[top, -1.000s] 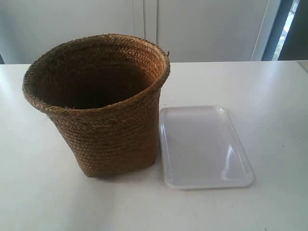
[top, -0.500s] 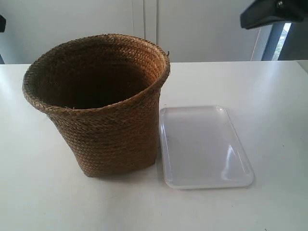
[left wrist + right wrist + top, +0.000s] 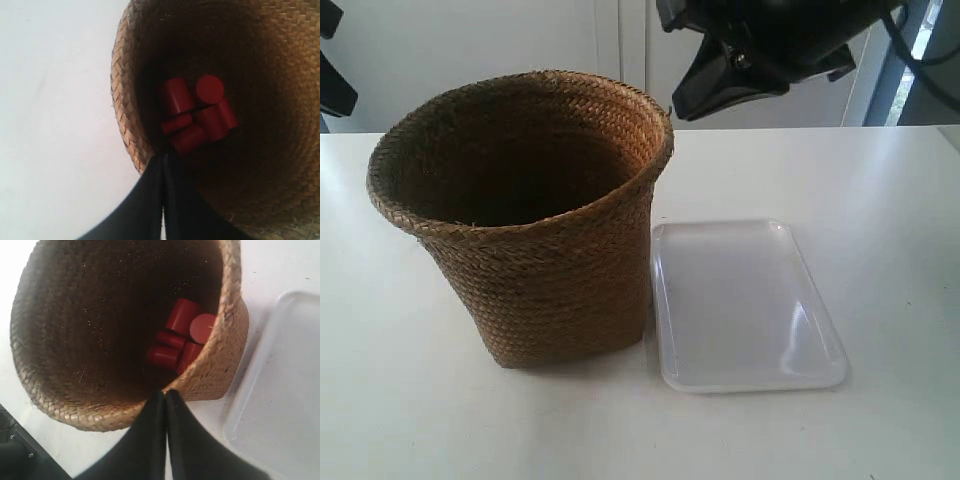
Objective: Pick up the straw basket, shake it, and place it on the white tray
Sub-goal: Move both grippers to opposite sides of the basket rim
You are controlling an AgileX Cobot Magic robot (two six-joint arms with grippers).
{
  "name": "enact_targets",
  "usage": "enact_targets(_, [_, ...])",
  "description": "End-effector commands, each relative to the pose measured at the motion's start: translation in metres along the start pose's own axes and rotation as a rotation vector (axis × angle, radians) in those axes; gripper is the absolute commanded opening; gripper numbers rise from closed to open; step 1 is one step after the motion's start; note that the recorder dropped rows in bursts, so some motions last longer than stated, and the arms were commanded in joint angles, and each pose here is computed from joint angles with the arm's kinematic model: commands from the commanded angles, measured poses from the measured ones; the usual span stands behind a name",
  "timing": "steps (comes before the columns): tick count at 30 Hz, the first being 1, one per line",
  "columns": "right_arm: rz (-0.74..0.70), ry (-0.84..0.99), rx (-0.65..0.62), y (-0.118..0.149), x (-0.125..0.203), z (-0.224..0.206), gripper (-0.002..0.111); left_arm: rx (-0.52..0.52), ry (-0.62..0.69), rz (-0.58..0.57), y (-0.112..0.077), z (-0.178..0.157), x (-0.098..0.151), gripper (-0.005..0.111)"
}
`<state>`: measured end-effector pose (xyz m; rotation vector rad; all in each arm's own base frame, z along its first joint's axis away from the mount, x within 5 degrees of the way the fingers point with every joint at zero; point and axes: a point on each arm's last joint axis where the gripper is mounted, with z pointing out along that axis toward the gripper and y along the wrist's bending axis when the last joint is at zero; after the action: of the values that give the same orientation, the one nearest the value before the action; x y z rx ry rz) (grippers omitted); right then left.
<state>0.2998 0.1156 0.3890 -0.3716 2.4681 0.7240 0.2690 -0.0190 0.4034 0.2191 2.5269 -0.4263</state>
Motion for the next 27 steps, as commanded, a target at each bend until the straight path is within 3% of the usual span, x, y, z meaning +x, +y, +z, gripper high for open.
enact_targets(1, [-0.014,-0.051,-0.021,0.006,-0.006,0.002,0.005,0.018,0.001,-0.031,-0.002,-0.003,0.000,0.000])
enact_targets(4, [-0.010,-0.051,-0.022,0.005,-0.007,0.006,0.019,0.022,-0.002,-0.030,-0.003,-0.003,0.000,0.008])
enact_targets(10, [0.020,-0.037,-0.044,0.002,-0.009,0.017,0.058,0.017,-0.016,-0.034,-0.001,-0.001,-0.002,0.060])
enact_targets(13, [0.042,-0.054,-0.064,0.001,-0.012,0.023,0.065,0.014,-0.034,-0.039,0.001,0.002,-0.006,0.076])
enact_targets(27, [0.093,-0.037,-0.006,-0.029,-0.020,0.074,0.066,0.049,0.025,-0.118,0.022,0.057,-0.020,0.076])
